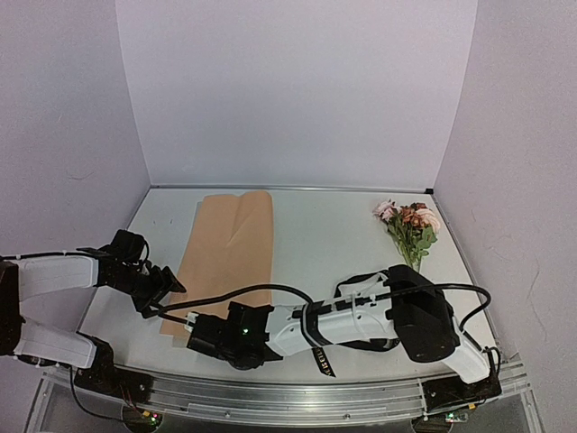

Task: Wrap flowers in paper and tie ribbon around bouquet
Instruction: Pick up the corner of the folded wrapping paper from the center of the board, then pass from the right arm to the left, then unfold the folded wrapping paper at the center of the board, then adjust the flattened wrapping paper at the center of the board.

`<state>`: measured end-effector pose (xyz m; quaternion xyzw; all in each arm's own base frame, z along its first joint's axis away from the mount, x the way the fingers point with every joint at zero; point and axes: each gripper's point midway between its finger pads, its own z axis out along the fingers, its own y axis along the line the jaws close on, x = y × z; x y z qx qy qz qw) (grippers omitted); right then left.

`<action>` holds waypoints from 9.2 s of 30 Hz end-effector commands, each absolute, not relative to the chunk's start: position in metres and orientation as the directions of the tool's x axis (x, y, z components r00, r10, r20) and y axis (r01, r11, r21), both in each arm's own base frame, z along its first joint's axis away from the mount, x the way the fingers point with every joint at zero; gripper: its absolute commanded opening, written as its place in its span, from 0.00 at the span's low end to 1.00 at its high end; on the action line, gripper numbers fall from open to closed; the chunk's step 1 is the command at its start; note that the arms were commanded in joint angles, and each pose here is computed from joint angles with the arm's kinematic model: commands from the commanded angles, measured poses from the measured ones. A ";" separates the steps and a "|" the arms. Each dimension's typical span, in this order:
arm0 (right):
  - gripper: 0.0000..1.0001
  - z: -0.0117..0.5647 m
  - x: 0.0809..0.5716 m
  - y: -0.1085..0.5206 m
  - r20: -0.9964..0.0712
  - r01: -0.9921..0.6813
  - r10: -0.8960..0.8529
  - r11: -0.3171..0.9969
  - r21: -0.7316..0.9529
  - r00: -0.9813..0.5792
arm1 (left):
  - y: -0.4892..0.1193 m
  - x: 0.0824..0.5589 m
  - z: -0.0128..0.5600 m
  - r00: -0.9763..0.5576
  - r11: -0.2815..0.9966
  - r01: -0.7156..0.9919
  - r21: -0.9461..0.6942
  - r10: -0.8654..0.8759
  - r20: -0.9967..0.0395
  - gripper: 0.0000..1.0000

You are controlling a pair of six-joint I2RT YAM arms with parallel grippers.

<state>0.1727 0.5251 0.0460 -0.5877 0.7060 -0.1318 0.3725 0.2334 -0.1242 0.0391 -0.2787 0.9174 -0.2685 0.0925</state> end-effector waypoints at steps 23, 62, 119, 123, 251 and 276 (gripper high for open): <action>0.00 0.129 0.199 0.547 -0.680 -0.565 -0.726 0.607 -0.560 -0.106 | -0.116 0.247 0.079 -0.771 0.562 -0.498 -0.660 -0.635 0.042 0.90; 0.85 0.190 0.210 0.524 -0.823 -0.645 -0.478 0.741 -0.190 -0.307 | -0.115 0.326 0.185 -0.776 0.687 -0.072 -0.723 -0.494 -0.392 0.00; 0.98 0.132 0.332 0.323 -0.462 -0.057 0.159 0.906 0.419 -0.872 | -0.377 0.302 0.229 -0.765 0.621 0.517 -0.589 0.026 -0.644 0.82; 0.98 0.117 0.337 0.321 -0.462 -0.061 0.133 0.923 0.381 -0.877 | -0.335 0.327 0.205 -0.828 0.658 0.376 -0.652 -0.077 -0.555 0.74; 0.65 0.082 0.254 0.410 -0.318 -0.134 0.009 0.895 0.425 -0.948 | -0.130 0.479 0.062 -0.869 0.889 -0.202 -0.411 -0.356 -0.343 0.66; 0.81 0.134 0.353 0.250 -0.477 0.046 0.199 0.949 0.313 -0.856 | -0.353 0.344 0.028 -0.946 0.887 0.221 -0.405 0.095 -0.310 0.68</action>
